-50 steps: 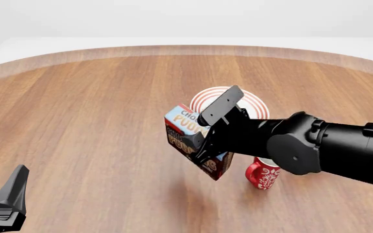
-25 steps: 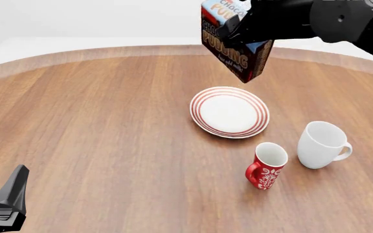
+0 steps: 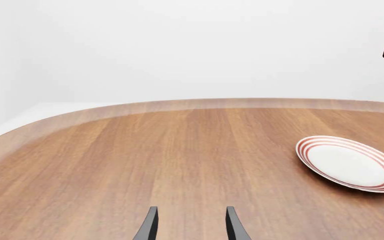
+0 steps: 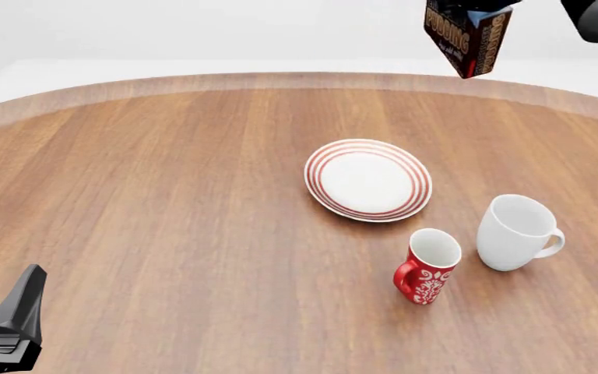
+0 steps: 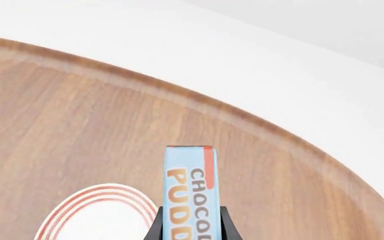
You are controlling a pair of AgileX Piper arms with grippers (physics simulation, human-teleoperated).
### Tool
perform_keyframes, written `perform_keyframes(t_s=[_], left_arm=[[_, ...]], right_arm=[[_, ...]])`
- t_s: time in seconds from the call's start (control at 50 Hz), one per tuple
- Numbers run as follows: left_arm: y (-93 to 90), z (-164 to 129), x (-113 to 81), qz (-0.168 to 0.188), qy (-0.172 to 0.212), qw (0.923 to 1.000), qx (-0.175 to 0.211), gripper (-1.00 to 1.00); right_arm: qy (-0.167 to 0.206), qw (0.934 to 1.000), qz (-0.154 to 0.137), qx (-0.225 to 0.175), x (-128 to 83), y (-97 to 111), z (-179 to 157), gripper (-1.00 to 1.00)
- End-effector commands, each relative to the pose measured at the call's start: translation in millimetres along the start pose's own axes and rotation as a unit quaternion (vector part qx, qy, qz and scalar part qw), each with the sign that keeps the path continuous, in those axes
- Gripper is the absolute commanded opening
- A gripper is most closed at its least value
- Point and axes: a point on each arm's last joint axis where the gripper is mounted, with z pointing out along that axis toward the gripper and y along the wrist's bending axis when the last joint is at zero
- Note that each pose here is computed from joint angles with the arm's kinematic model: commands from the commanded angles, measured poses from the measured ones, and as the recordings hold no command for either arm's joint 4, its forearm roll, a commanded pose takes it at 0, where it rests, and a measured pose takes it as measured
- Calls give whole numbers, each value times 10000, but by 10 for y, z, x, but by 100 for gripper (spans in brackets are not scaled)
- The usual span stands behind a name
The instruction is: Put the chocolate pudding to the right of the plate.
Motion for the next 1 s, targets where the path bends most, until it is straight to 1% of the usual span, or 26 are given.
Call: perform_keyframes(t_s=[0.02, 0.08, 0.12, 0.16, 0.18, 0.2, 0.22, 0.26, 0.32, 0.4, 0.42, 0.44, 0.5, 0.54, 0.64, 0.82, 0.84, 0.94, 1.0], left_arm=[[0, 0, 0, 0, 0, 10000, 0, 100], [0, 0, 0, 0, 0, 10000, 0, 100], [0, 0, 0, 0, 0, 10000, 0, 100], [0, 0, 0, 0, 0, 10000, 0, 100], [0, 0, 0, 0, 0, 10000, 0, 100], [0, 0, 0, 0, 0, 10000, 0, 100], [0, 0, 0, 0, 0, 10000, 0, 100], [0, 0, 0, 0, 0, 10000, 0, 100], [0, 0, 0, 0, 0, 10000, 0, 100], [0, 0, 0, 0, 0, 10000, 0, 100], [0, 0, 0, 0, 0, 10000, 0, 100], [0, 0, 0, 0, 0, 10000, 0, 100], [0, 0, 0, 0, 0, 10000, 0, 100], [0, 0, 0, 0, 0, 10000, 0, 100], [0, 0, 0, 0, 0, 10000, 0, 100], [0, 0, 0, 0, 0, 10000, 0, 100], [0, 0, 0, 0, 0, 10000, 0, 100], [0, 0, 0, 0, 0, 10000, 0, 100], [0, 0, 0, 0, 0, 10000, 0, 100]], right_arm=[[333, 9966, 281, 693, 410, -790, 503, -100], [378, 9961, 324, 723, 500, -830, 614, -100], [460, 9951, 410, 769, 613, -896, 715, -100], [510, 9948, 388, 788, 697, -928, 801, -100], [573, 9943, 436, 789, 763, -942, 861, -100], [676, 9933, 447, 827, 891, -1009, 958, -100], [676, 9933, 447, 827, 892, -1009, 958, -100], [786, 9920, 503, 856, 1028, -1065, 1059, -100], [860, 9910, 556, 867, 1135, -1084, 1119, -100], [947, 9900, 575, 868, 1308, -1069, 1159, -100], [980, 9900, 519, 868, 1367, -1069, 1165, -100], [1032, 9901, 505, 808, 1448, -991, 1204, -100], [1097, 9898, 500, 760, 1559, -925, 1253, -100], [1107, 9894, 538, 769, 1612, -917, 1251, -100], [1239, 9879, 533, 766, 1831, -903, 1276, -100], [1412, 9862, 534, 681, 2049, -805, 1357, -100], [1458, 9857, 522, 671, 2106, -798, 1367, -100], [1564, 9841, 508, 670, 2233, -817, 1403, -100], [1615, 9836, 496, 636, 2283, -787, 1440, -100]])
